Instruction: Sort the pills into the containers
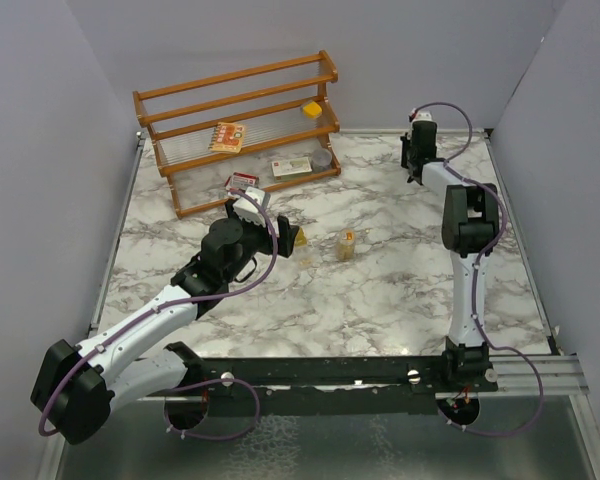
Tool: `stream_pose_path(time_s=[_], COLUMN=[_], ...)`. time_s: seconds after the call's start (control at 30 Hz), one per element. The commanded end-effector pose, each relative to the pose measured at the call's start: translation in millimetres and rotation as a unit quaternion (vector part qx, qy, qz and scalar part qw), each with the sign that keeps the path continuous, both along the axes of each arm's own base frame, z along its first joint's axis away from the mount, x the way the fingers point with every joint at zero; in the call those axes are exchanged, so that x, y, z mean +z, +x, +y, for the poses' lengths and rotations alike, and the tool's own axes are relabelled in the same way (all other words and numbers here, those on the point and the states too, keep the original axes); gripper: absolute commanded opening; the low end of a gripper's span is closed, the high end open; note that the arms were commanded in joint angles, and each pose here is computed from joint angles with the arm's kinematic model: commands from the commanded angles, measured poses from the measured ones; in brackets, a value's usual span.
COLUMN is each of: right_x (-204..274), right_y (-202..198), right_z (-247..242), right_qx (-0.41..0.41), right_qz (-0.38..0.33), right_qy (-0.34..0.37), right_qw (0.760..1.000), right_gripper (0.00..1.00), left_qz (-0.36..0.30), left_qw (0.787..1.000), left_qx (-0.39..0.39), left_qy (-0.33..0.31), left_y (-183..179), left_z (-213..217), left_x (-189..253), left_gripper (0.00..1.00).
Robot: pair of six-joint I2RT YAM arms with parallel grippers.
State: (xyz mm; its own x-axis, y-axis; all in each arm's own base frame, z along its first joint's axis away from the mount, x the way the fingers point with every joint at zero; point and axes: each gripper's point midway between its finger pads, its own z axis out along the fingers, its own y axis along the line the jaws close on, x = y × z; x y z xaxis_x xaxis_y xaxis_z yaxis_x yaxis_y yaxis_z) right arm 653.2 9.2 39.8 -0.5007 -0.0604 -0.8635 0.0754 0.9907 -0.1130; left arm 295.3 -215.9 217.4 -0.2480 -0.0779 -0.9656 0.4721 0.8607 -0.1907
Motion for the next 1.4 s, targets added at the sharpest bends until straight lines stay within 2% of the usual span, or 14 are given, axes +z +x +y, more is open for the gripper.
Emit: stream_pose_path(time_s=[0.0,0.33,0.53,0.83,0.97,1.17,1.37], right_x=[68.4,129.3,146.0,158.5,157.8,145.8,114.1], right_y=[-1.3,-43.5,-107.7,-200.3,-236.6,-289.7,-320.8], right_z=[7.7,44.9,115.3,198.7,229.9,275.9,288.1], right_qx=[0.018,0.058,0.101,0.180,0.221,0.268,0.282], right_qz=[-0.053,-0.079,-0.084,-0.071,-0.057,-0.038,0.001], right_qy=[0.026,0.063,0.028,0.091,0.095,0.062,0.053], right_qw=[0.998,0.993,0.991,0.977,0.969,0.961,0.958], right_gripper=[0.03,0.01,0.01,0.01,0.01,0.01,0.01], left_qz=[-0.014,-0.012,-0.007,-0.001,0.007,0.022,0.039], left_qw=[1.000,1.000,0.999,0.999,0.998,0.997,0.996], left_qx=[-0.005,0.004,0.022,0.038,0.047,0.060,0.065], left_qy=[-0.019,-0.020,-0.023,-0.040,-0.043,-0.039,-0.039], left_y=[-2.1,-4.5,-8.0,-19.8,-23.7,-27.2,-31.1], left_z=[-1.0,4.3,13.8,26.8,32.6,39.2,42.0], left_x=[9.6,8.6,2.6,-8.2,-16.7,-28.9,-41.8], left_gripper=[0.99,0.99,0.99,0.99,0.99,0.99,0.99])
